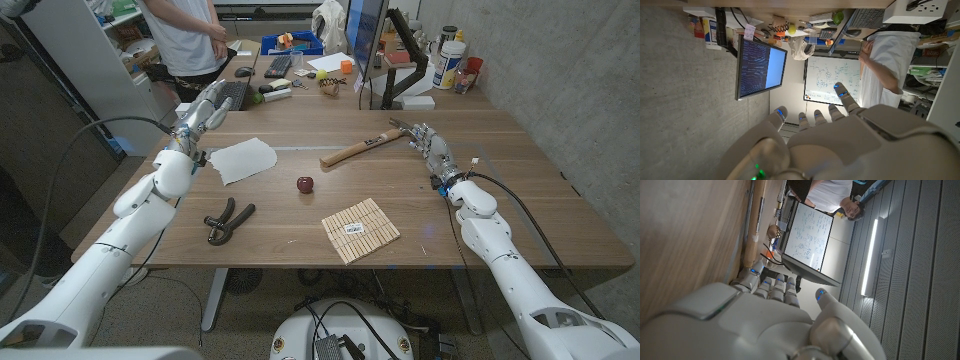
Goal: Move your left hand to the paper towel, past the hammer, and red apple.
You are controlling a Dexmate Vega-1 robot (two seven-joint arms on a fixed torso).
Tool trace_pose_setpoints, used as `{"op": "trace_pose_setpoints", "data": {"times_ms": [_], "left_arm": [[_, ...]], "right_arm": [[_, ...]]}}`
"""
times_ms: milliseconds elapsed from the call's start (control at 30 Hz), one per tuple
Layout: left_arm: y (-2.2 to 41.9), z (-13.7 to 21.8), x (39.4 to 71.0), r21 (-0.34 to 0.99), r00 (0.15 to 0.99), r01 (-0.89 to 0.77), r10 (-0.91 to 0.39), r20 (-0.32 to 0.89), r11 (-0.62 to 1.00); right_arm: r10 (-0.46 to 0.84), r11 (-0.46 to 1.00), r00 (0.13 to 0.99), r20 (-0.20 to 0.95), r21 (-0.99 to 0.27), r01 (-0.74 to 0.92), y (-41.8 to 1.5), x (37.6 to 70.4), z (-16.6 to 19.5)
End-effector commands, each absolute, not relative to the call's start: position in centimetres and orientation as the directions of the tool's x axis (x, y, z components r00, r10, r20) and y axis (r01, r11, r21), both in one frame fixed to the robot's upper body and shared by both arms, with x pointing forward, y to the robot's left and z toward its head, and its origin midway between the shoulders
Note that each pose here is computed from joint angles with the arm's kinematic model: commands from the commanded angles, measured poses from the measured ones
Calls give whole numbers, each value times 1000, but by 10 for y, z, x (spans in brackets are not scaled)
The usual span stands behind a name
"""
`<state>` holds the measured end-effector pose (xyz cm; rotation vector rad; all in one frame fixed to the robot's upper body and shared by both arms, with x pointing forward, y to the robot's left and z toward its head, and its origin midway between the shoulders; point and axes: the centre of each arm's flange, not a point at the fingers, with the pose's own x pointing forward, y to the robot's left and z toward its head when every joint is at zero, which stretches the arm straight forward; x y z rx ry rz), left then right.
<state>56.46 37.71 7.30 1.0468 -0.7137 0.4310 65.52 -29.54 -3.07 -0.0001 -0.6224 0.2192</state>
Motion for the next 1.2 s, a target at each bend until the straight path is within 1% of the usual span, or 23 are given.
{"op": "trace_pose_setpoints", "data": {"times_ms": [33,500,1200], "left_arm": [[381,77,560,670,708,-662,-10,706,336],[390,77,562,713,736,-659,11,677,239],[401,75,573,766,787,-612,58,614,196]], "right_arm": [[209,976,786,582,-72,-206,-292,654,-30],[214,976,784,582,-85,-202,-290,654,-28],[220,975,781,584,-100,-199,-290,655,-26]]}}
